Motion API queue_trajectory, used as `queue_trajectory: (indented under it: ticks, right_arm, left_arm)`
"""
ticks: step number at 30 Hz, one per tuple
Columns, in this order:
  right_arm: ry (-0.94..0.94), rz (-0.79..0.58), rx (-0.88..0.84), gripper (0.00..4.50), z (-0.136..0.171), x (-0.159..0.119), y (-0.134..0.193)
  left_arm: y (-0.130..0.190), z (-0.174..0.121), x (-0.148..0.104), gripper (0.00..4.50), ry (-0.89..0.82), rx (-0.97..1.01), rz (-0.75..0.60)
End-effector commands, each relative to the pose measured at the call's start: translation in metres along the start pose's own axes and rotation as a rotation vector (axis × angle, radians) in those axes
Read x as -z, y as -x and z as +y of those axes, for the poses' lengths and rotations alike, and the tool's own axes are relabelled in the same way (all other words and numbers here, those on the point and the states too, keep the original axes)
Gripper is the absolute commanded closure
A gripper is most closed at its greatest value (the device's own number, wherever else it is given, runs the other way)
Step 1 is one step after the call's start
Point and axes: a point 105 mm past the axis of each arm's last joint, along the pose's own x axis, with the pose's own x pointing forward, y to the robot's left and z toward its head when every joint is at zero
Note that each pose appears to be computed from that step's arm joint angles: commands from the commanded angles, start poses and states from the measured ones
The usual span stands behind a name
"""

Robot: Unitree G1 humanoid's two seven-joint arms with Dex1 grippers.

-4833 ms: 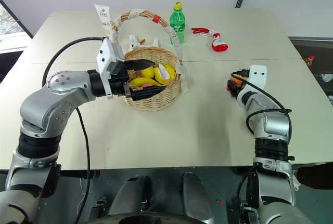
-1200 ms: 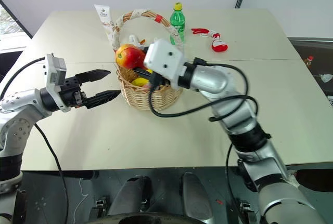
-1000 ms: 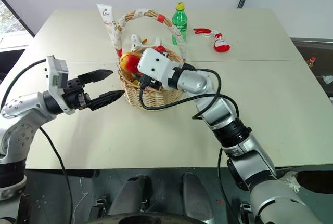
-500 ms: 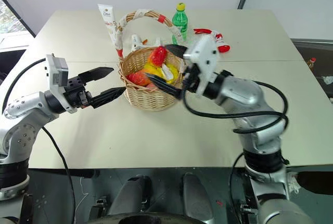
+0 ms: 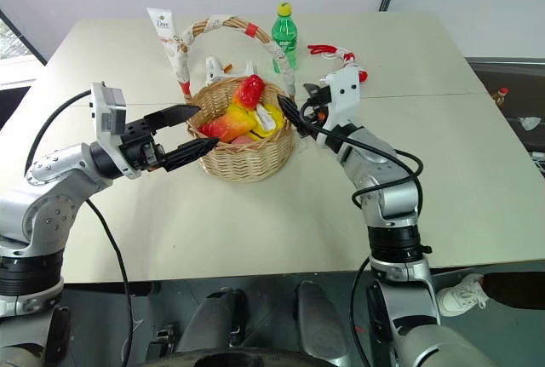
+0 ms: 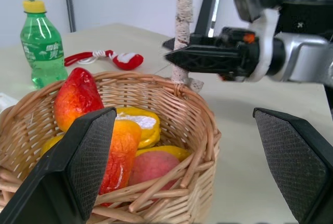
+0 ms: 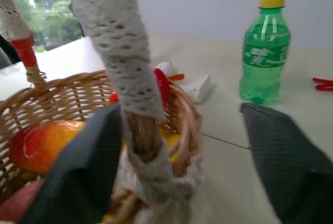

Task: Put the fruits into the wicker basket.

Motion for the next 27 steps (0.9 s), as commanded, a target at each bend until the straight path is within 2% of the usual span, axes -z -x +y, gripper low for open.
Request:
queue_trajectory:
  ticks: [1,4,9,13,17,22,27]
  right_arm:
    - [0.042,-0.084,-0.027,2.89,0.004,-0.022,-0.002]
    - [0.061,-0.098,-0.013,4.46,0.001,-0.025,0.002]
    - [0.141,-0.193,0.21,4.46,-0.046,-0.055,0.036]
    - [0.214,-0.23,0.572,4.46,-0.118,-0.075,0.092]
    - [0.262,-0.196,0.798,4.46,-0.165,-0.075,0.133]
    - [0.22,-0.161,0.917,4.46,-0.192,-0.058,0.154]
    - [0.229,-0.179,0.904,2.1,-0.189,-0.065,0.161]
  left_arm:
    - [0.002,-0.006,-0.011,0.0,-0.049,-0.002,-0.037]
    - [0.0,-0.007,-0.01,0.0,-0.043,-0.006,-0.042]
    - [-0.005,-0.009,-0.01,0.0,-0.035,0.003,-0.061]
    - [-0.011,-0.006,-0.006,0.0,-0.035,0.0,-0.063]
    - [-0.021,-0.002,-0.005,0.0,-0.035,0.003,-0.083]
    - [-0.027,0.003,-0.002,0.0,-0.03,-0.012,-0.091]
    - [-0.023,0.008,-0.002,0.0,-0.036,-0.034,-0.091]
